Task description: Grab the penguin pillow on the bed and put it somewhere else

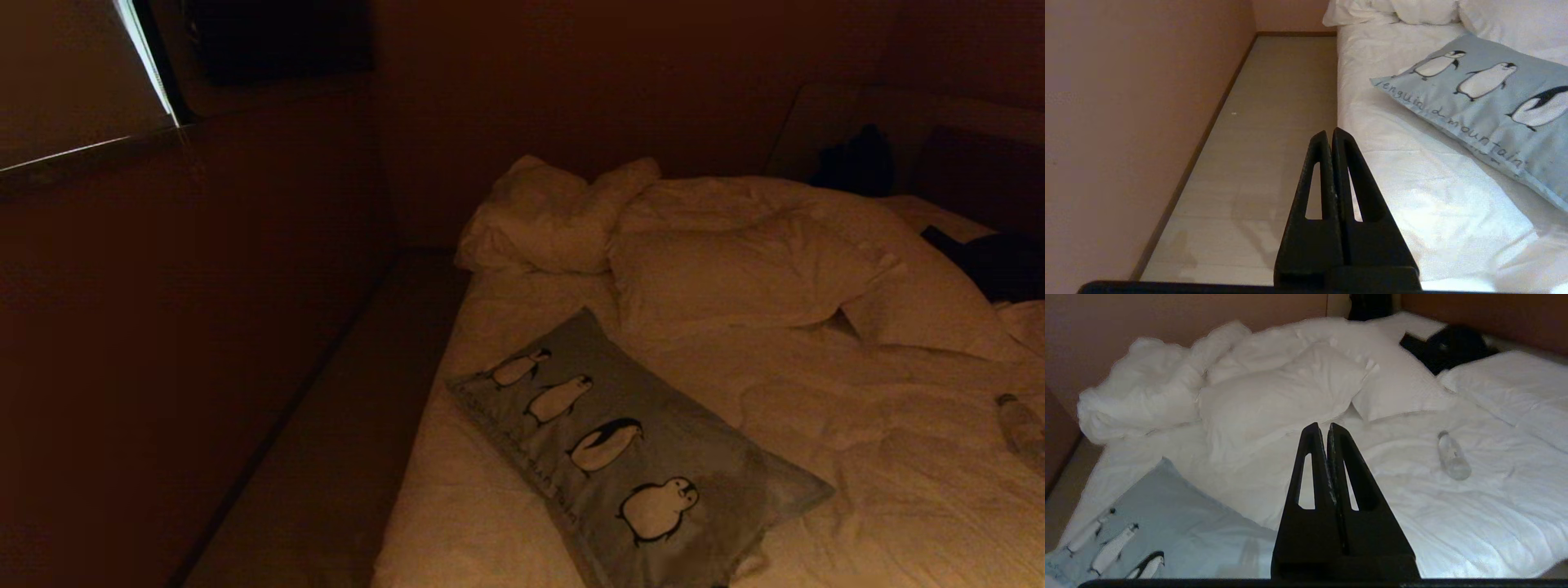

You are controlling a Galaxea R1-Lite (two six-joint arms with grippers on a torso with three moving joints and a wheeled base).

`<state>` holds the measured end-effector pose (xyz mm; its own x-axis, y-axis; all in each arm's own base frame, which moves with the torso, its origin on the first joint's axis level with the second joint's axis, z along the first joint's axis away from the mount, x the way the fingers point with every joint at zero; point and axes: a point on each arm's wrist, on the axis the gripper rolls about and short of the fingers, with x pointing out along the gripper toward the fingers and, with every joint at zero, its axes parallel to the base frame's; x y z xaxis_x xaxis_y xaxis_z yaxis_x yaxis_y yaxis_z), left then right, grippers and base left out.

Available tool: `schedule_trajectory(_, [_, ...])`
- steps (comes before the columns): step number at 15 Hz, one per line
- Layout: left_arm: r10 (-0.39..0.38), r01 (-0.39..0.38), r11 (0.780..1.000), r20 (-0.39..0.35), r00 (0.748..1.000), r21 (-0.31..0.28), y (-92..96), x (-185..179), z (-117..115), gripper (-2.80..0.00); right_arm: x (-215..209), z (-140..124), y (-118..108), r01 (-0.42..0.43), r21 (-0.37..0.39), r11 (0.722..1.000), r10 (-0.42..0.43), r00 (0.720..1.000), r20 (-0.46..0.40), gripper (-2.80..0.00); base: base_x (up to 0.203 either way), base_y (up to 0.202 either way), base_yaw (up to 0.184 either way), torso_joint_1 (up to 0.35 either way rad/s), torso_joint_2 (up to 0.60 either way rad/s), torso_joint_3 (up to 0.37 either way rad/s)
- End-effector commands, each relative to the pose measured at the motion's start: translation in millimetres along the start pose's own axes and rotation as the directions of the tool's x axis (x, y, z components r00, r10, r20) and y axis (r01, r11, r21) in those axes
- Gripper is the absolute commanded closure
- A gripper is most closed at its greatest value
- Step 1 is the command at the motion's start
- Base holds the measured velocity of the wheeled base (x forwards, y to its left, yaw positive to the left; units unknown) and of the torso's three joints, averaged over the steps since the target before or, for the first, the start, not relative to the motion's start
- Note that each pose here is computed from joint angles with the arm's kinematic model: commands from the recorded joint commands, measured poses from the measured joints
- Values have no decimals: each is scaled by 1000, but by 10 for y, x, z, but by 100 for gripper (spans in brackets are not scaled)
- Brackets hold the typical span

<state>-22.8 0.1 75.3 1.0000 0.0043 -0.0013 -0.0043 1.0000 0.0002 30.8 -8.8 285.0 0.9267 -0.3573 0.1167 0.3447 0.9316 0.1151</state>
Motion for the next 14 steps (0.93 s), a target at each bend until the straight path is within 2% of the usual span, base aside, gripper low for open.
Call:
schedule_trajectory(1, [2,-2,1000,0,1000,0,0,0,0,0,-69,16,-20,0,4,1000,0,1000,12,0,0,0,0,0,0,0])
schedule_trajectory(5, [1,-1,1000,0,1000,0,0,0,0,0,-190,110,-52,11,-13,1000,-10,998,61,0,0,0,0,0,0,0])
schedule_trajectory(8, [0,0,1000,0,1000,0,0,0,0,0,-271,183,-90,98,1,995,-97,990,104,0,0,0,0,0,0,0])
schedule_trajectory(14, [2,-2,1000,0,1000,0,0,0,0,0,-638,105,-207,119,-44,992,-113,985,129,0,0,0,0,0,0,0])
